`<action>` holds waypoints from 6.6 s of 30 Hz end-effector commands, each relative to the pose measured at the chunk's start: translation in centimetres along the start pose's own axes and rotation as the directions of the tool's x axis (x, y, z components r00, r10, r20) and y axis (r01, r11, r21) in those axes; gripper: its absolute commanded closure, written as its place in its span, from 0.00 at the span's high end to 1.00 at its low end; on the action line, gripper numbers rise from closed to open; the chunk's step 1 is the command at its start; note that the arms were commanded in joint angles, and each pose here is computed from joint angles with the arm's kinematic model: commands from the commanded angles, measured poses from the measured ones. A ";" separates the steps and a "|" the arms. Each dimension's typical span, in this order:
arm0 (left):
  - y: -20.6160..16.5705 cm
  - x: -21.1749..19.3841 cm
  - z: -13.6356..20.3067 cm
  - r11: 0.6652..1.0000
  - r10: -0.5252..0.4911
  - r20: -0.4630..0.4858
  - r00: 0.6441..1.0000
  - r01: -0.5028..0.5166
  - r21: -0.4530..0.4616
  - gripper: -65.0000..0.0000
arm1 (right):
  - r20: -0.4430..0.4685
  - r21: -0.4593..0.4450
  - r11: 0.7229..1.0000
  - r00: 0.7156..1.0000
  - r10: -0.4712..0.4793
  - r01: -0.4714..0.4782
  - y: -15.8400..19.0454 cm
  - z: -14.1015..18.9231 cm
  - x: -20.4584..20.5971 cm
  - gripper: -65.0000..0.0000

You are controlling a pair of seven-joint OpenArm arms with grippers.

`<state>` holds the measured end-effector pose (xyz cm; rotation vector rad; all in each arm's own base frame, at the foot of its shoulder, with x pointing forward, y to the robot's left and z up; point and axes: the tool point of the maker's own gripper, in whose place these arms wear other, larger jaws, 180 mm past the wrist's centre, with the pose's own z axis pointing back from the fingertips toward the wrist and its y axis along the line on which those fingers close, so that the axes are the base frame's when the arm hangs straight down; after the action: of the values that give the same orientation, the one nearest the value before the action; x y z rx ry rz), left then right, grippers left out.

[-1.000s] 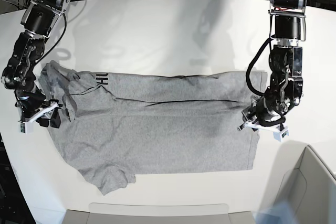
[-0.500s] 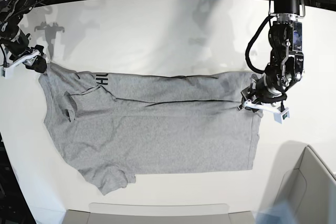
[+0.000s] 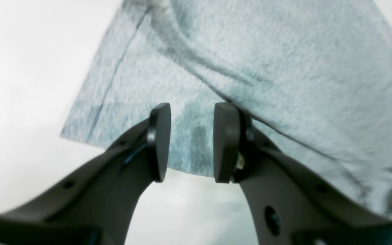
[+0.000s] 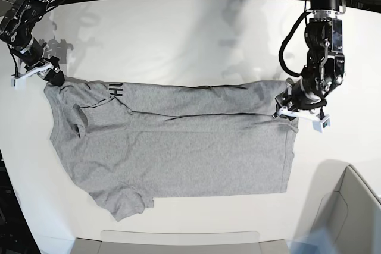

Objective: Fold the T-shirt properly
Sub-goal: 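Release the shirt and move both grippers back to the folded edge, then grasp the folded edge with both grippers and drag it toward the robot, then release the edge and move both grippers to the hem corners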

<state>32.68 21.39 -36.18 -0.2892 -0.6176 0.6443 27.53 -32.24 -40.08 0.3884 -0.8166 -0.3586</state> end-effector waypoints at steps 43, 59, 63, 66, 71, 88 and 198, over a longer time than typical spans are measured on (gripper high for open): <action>5.2 -5.5 -6.2 0.977 0.184 -0.183 0.966 -0.200 -0.074 0.00 | -0.025 -0.073 0.979 0.982 0.187 -0.188 0.9 -2.0 4.8 0.02; 7.1 -3.0 -2.9 0.973 0.203 -0.151 0.967 -0.217 -0.081 0.00 | -0.084 -0.161 0.956 0.968 0.234 -0.245 -2.9 1.1 4.8 0.00; 7.5 -3.2 -1.2 0.978 0.176 -0.149 0.973 -0.189 -0.082 0.00 | -0.110 -0.178 0.950 0.964 0.241 -0.257 -3.8 1.9 4.2 0.00; 7.6 -3.7 -0.3 0.984 0.145 -0.173 0.974 -0.160 -0.077 0.00 | -0.116 -0.188 0.944 0.961 0.252 -0.270 -4.1 2.4 4.2 0.00; 9.3 -5.8 0.1 0.986 0.152 -0.211 0.965 -0.163 -0.035 0.00 | -0.138 -0.209 0.912 0.934 0.329 -0.352 -3.7 4.4 3.5 0.00; 13.6 -12.0 4.7 0.995 0.091 -0.286 0.954 -0.074 0.070 0.00 | -0.243 -0.227 0.911 0.926 0.289 -0.344 -5.4 10.9 -4.2 0.00; 11.0 -8.5 2.4 0.980 -0.138 -0.218 0.966 0.165 0.108 0.31 | 0.007 -0.246 0.837 0.863 0.506 -0.489 1.8 11.1 4.8 0.20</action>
<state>21.21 23.87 -42.90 -0.2183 -0.4090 0.4971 21.53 -34.70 -30.95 -0.0544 -0.8478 0.0014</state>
